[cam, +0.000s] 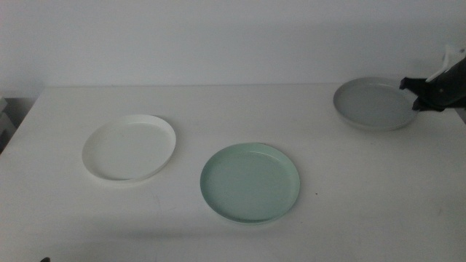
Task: Stack the three bowls on top of each other.
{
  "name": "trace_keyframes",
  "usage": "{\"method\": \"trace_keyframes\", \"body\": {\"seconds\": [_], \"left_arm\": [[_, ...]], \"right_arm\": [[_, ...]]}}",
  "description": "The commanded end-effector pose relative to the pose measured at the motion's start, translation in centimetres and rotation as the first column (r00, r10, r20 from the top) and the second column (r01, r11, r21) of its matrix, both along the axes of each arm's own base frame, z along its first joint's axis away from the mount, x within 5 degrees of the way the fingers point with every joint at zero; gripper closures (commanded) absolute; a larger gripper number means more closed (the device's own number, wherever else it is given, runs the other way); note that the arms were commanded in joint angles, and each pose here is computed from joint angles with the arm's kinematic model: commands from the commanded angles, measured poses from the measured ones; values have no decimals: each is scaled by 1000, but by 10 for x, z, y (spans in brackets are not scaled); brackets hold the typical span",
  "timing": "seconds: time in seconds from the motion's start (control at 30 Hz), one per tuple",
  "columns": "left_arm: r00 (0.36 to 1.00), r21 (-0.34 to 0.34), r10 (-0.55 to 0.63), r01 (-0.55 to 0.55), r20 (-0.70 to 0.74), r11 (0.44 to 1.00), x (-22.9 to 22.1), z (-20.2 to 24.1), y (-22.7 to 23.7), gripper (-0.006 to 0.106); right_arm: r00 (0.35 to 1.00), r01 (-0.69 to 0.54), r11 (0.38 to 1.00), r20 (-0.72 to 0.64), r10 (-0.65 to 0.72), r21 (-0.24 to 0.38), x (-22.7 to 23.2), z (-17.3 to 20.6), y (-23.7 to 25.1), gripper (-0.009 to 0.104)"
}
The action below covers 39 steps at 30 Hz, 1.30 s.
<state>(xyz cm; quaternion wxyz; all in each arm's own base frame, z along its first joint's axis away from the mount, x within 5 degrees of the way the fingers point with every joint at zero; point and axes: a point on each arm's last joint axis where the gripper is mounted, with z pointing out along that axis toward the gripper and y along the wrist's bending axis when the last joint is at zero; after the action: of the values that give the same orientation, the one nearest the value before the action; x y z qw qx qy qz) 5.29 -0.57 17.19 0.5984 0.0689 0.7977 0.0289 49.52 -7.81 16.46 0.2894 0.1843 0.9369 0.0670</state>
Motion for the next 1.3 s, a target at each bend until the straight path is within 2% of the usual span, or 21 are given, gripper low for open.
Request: {"method": "trace_keyframes", "body": {"seconds": [0.0,0.13,0.3,0.43,0.63,1.03,1.27], "left_arm": [[997,-14,21,-20,79,1000,1,7,1,18],[997,-14,21,-20,79,1000,1,7,1,18],[997,-14,21,-20,79,1000,1,7,1,18],[997,-14,21,-20,79,1000,1,7,1,18],[997,-14,21,-20,79,1000,1,7,1,18],[997,-14,21,-20,79,1000,1,7,1,18],[997,-14,21,-20,79,1000,1,7,1,18]], "right_arm": [[981,-18,999,192,24,-35,-24,80,12,96],[961,-74,997,268,71,0,-91,120,50,96],[924,-248,968,310,226,33,-162,134,115,96],[878,-369,929,338,339,26,-196,132,160,96],[839,-480,877,307,450,26,-198,111,207,95],[842,-522,853,184,508,33,-151,58,243,95],[850,-517,855,136,509,37,-145,36,245,92]]}}
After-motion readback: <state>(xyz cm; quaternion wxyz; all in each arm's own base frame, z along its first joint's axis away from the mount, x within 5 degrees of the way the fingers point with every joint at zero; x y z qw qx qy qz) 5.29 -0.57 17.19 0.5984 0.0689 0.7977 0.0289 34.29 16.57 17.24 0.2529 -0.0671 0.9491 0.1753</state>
